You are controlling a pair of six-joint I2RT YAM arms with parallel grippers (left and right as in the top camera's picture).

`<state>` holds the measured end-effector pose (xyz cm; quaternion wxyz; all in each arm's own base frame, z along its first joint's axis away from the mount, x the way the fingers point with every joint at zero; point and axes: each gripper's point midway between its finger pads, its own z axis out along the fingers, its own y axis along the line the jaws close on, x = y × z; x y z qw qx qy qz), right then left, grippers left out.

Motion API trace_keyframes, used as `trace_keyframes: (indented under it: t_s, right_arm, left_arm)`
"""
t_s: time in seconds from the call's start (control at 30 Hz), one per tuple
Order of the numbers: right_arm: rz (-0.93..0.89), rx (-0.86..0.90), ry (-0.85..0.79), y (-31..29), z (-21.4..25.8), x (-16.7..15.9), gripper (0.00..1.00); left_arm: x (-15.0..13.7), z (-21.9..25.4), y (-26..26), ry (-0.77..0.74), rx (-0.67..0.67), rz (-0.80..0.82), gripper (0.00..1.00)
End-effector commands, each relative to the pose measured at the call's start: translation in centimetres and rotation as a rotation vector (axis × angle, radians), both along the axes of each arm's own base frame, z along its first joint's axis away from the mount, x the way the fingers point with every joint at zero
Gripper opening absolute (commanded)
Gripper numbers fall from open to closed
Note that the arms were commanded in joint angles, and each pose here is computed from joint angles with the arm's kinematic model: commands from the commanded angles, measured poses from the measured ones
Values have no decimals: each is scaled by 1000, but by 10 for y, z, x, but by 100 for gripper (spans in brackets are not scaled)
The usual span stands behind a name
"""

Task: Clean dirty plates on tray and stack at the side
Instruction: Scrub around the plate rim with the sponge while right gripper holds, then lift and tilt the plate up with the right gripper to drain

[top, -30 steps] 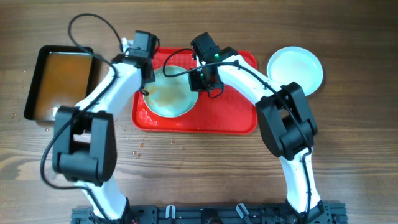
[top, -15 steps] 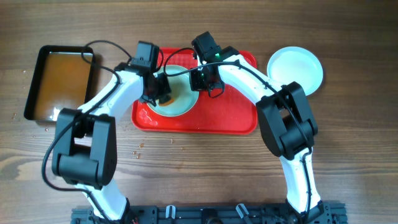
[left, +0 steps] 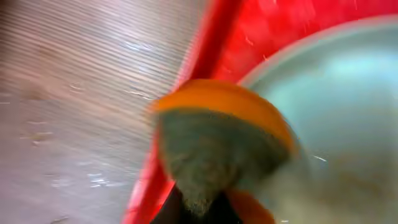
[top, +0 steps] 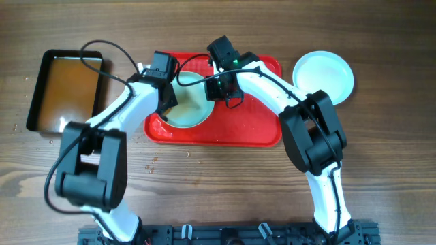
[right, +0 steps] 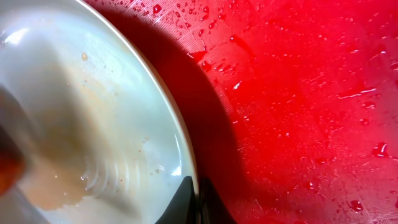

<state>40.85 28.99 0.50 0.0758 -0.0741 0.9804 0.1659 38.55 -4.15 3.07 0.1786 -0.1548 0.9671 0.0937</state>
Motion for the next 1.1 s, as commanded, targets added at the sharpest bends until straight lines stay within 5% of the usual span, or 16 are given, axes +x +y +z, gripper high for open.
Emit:
trace_keyframes:
  t_s: [0.0, 0.3, 0.6, 1.07]
  right_arm:
    - [-32, -94, 14, -22, -19, 5, 4]
    - [-87, -281, -190, -57, 66, 36, 4]
    - [-73, -525, -604, -117, 225, 49, 4]
    - [168, -1121, -808, -138, 304, 39, 4]
  left_arm:
    - [8, 69, 24, -174, 73, 67, 4]
    - [-13, 111, -26, -202, -322, 17, 4]
    - [-45, 63, -32, -46, -356, 15, 4]
    - [-42, 59, -51, -56, -459, -26, 4]
